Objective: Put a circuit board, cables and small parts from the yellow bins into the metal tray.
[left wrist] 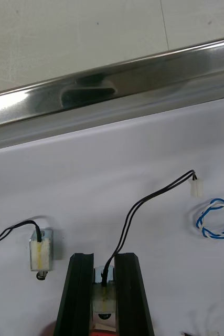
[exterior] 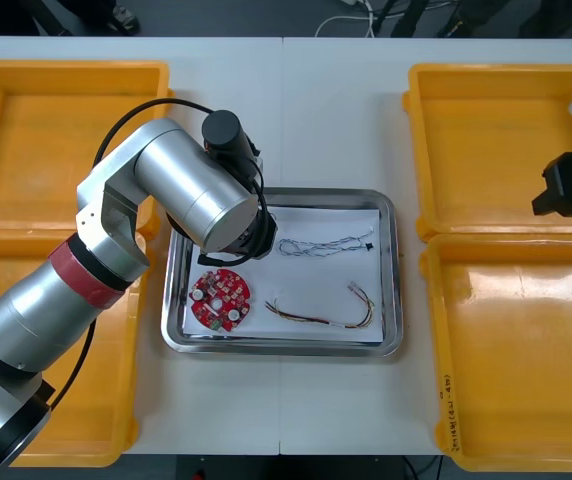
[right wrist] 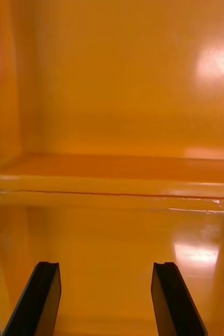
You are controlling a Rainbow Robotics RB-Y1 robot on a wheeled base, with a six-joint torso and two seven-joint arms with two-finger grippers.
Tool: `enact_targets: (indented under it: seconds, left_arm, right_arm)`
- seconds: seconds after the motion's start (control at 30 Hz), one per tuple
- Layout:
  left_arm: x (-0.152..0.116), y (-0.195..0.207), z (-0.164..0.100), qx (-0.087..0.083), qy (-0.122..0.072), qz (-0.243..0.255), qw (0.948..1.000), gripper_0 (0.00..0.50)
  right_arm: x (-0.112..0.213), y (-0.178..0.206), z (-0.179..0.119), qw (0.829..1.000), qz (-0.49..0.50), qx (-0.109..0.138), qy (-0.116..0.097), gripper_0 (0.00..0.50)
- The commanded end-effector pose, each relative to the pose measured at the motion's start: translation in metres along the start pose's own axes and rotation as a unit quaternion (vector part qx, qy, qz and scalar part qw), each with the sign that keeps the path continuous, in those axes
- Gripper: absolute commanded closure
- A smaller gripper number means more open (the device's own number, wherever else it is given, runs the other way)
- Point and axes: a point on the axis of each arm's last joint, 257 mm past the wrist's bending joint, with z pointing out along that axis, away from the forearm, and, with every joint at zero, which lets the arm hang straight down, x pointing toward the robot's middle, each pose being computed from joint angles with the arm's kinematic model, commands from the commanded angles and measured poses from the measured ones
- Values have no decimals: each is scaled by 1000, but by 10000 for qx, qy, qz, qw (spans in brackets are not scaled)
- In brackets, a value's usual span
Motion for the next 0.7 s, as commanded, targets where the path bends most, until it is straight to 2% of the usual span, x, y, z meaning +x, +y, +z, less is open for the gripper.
enact_targets:
  seconds: [0.03, 0.1, 0.17, 0.2, 0.33, 0.4, 0.53, 0.7]
  left_arm:
    - [0, -12, 1, 67, -52, -7, 10000, 344]
    - [0, -11, 1, 52, -52, -17, 10000, 292]
    - [0, -8, 2, 29, -52, -12, 10000, 185]
    - [0, -7, 1, 25, -58, -10, 10000, 167]
    - [0, -4, 1, -5, -58, -14, 10000, 32]
    - [-1, -3, 1, -13, -65, -12, 10000, 0]
    - [-3, -1, 0, -15, -84, -55, 9999, 0]
    - [-12, 3, -11, 12, -91, -112, 9999, 0]
  right_arm:
    - [8, -44, -16, 9986, 424, 298, -132, 0]
    - [11, -49, -17, 9982, 510, 296, -126, 0]
    - [14, -55, -17, 9975, 634, 282, -124, 0]
    - [15, -56, -18, 9974, 653, 291, -129, 0]
    - [22, -63, -16, 9965, 776, 288, -75, 0]
    - [27, -66, -14, 9962, 809, 307, -35, 0]
    - [38, -71, -8, 9961, 821, 327, 78, 0]
    - [37, -70, -8, 9965, 778, 304, 63, 0]
